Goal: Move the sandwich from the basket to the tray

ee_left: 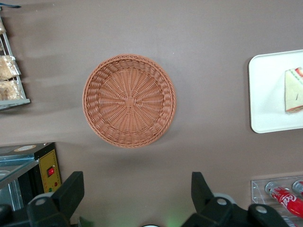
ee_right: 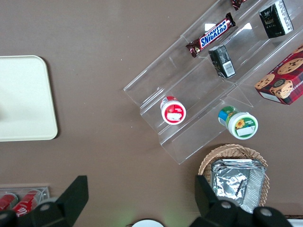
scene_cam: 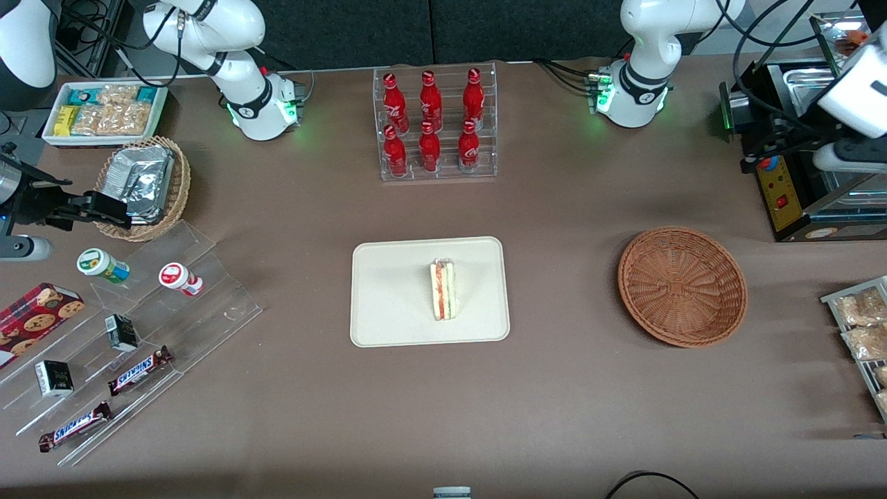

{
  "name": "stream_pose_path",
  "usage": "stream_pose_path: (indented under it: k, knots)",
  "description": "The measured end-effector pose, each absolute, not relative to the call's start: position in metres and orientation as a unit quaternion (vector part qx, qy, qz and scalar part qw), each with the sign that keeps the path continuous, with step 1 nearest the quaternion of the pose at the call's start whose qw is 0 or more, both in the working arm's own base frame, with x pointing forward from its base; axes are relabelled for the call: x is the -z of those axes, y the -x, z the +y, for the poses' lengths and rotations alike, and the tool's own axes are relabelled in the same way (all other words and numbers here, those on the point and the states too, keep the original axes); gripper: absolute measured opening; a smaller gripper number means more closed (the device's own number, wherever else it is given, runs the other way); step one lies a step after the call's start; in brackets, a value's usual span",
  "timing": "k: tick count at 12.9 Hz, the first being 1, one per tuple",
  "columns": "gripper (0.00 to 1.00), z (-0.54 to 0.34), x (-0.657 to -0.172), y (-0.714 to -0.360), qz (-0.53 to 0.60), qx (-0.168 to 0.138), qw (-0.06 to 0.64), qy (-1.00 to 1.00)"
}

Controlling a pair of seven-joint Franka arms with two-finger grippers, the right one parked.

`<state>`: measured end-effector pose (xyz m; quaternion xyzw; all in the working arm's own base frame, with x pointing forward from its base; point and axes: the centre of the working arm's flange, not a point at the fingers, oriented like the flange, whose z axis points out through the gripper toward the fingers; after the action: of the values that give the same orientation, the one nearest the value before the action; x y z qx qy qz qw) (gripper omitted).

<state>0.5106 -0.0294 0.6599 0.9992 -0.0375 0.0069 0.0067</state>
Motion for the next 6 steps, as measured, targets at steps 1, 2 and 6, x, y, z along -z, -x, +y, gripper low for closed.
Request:
stream_pose_path:
  k: [1,2,6]
  knots:
    - [1.0,-0.026,-0.662,-0.516,-0.036,-0.009,0.006,-0.999]
    - [1.0,-0.025,-0.663,-0.52,-0.036,-0.01,0.002,-0.999]
    - [1.0,-0.04,-0.66,-0.531,-0.015,-0.006,-0.002,-1.0]
